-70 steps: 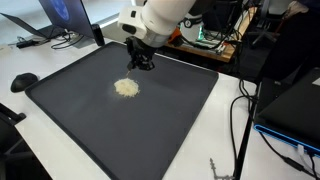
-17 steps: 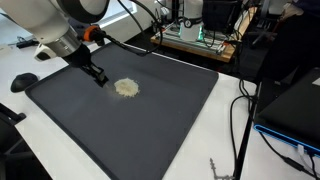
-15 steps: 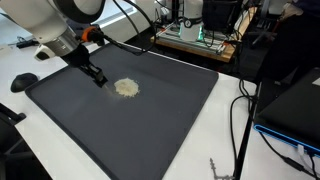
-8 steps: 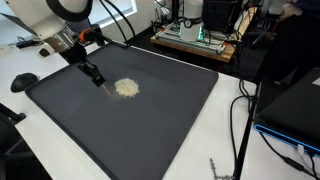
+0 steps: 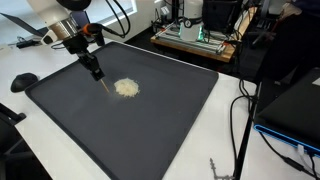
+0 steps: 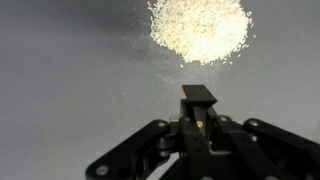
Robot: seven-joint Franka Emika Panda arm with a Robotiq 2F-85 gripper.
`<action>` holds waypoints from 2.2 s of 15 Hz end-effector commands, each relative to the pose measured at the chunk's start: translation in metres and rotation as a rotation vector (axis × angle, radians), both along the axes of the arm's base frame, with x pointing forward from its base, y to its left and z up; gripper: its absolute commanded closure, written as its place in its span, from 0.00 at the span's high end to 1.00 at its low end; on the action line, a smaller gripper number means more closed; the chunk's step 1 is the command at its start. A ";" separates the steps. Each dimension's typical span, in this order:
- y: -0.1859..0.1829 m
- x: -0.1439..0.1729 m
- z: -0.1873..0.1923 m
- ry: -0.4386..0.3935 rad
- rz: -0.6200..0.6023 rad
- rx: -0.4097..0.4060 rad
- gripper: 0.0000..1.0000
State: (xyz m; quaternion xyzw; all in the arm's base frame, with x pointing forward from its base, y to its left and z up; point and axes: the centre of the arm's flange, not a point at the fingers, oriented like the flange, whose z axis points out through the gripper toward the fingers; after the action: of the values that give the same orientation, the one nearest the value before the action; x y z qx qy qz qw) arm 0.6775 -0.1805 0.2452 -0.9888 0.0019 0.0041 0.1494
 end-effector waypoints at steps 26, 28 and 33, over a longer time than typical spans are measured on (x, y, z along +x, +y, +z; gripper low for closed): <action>0.009 -0.174 -0.004 -0.358 -0.326 0.157 0.03; 0.000 -0.174 -0.007 -0.358 -0.319 0.193 0.03; -0.022 -0.174 -0.020 -0.334 -0.335 0.291 0.03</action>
State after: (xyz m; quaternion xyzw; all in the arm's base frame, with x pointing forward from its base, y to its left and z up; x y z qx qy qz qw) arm 0.4981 -0.1872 0.2357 -0.9400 0.1365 -0.1788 0.2565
